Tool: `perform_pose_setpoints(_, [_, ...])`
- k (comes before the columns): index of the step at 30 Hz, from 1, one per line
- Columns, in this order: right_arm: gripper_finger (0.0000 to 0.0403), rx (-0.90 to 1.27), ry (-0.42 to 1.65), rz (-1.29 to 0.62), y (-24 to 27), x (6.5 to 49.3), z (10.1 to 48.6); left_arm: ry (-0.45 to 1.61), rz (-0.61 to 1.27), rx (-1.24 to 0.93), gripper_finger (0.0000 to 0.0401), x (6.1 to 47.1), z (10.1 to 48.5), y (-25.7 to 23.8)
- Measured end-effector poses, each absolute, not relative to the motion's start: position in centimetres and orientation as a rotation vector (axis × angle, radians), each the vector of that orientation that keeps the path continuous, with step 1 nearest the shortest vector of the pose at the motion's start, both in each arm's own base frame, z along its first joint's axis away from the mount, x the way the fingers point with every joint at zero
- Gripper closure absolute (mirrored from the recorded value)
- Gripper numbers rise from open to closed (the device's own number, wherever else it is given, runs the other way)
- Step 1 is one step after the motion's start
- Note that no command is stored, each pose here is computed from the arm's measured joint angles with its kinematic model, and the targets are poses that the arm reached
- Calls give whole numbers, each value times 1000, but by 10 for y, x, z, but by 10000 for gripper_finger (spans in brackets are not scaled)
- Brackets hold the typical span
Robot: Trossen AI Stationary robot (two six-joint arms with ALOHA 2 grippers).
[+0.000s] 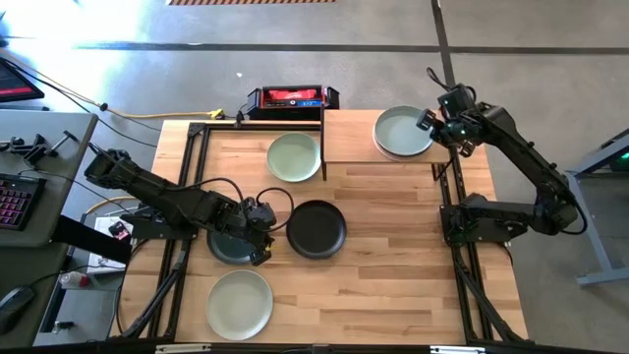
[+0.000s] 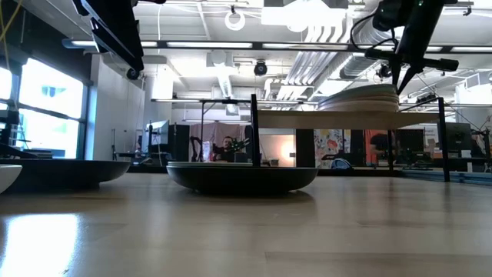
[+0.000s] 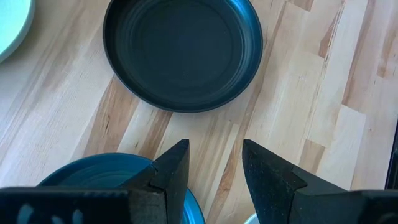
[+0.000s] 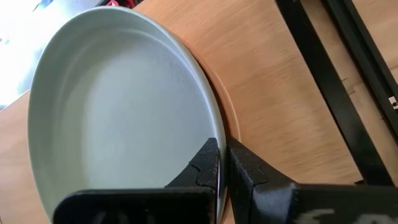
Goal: Place and stack plates onto a shelf
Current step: Stack the light blue plate on top of the orange plate on the shelf
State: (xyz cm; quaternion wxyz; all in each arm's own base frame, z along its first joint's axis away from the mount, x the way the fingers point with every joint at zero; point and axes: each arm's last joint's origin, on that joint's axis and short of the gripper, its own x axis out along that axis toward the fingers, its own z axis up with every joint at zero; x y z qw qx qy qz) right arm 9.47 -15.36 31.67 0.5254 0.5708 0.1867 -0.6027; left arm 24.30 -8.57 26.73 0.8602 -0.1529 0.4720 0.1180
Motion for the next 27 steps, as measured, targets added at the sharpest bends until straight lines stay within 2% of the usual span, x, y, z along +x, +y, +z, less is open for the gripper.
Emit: perform_pose_setpoints(27, [402, 1347, 452, -1461, -154, 93, 317, 990, 248, -321, 266, 243, 267, -86])
